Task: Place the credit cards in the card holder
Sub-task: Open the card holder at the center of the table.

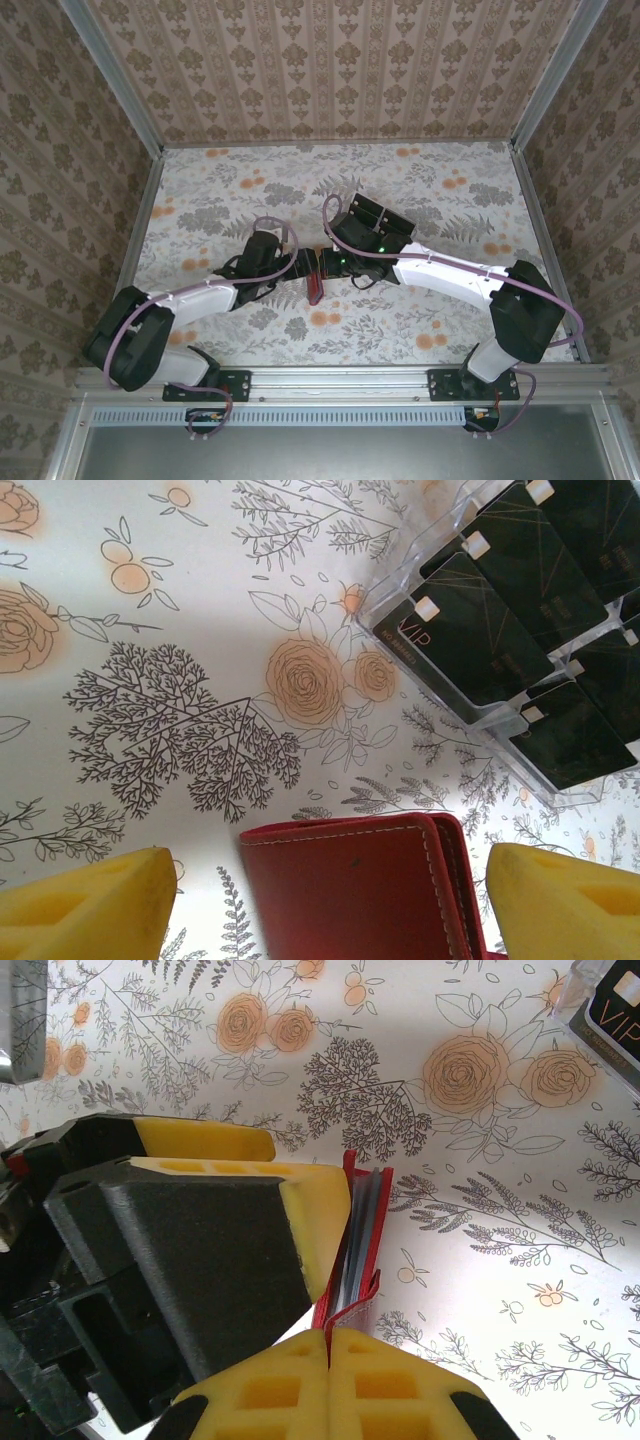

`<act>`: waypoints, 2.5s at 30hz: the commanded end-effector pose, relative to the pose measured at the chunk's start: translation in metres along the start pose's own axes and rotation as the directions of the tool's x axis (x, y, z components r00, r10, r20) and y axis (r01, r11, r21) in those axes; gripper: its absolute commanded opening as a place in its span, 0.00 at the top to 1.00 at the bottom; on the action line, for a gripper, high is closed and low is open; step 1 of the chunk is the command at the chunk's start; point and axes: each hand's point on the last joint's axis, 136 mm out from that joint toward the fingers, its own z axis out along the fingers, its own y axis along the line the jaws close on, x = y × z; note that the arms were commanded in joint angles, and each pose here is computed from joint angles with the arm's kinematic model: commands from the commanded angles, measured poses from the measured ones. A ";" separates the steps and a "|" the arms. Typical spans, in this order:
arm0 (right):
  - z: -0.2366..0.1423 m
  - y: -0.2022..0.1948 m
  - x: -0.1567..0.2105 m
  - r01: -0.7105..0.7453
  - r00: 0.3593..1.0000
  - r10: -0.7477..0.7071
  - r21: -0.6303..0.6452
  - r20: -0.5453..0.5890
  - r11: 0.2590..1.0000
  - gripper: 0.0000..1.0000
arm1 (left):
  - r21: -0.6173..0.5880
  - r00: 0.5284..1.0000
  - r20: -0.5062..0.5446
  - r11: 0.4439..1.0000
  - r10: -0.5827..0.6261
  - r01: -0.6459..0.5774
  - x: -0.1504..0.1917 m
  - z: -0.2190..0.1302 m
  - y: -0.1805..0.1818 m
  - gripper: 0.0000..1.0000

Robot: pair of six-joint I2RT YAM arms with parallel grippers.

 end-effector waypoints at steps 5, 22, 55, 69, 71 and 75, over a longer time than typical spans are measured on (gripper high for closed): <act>-0.014 0.010 -0.006 -0.008 1.000 0.008 -0.031 0.018 0.999 1.00 | -0.004 1.000 0.004 1.000 0.019 -0.019 0.003 0.001 0.003 0.21; 0.004 -0.041 0.019 -0.058 0.998 0.057 0.088 0.004 0.994 1.00 | -0.119 1.000 0.028 0.993 -0.014 0.017 0.014 -0.025 0.041 0.32; 0.041 -0.116 0.044 -0.199 0.980 0.196 0.225 0.038 0.954 1.00 | -0.365 0.992 -0.044 0.922 0.122 -0.130 -0.014 -0.005 0.076 0.41; 0.043 -0.101 0.044 -0.184 0.983 0.184 0.161 0.013 0.970 1.00 | -0.266 0.983 0.004 0.948 0.182 -0.175 -0.053 -0.052 0.018 0.26; 0.043 -0.101 0.045 -0.181 0.983 0.182 0.162 0.012 0.970 1.00 | -0.256 0.983 -0.009 0.950 0.185 -0.182 -0.044 -0.053 0.014 0.26; 0.044 -0.103 0.048 -0.184 0.983 0.185 0.168 0.008 0.969 1.00 | -0.274 0.981 -0.056 0.942 0.186 -0.194 -0.021 -0.047 0.019 0.25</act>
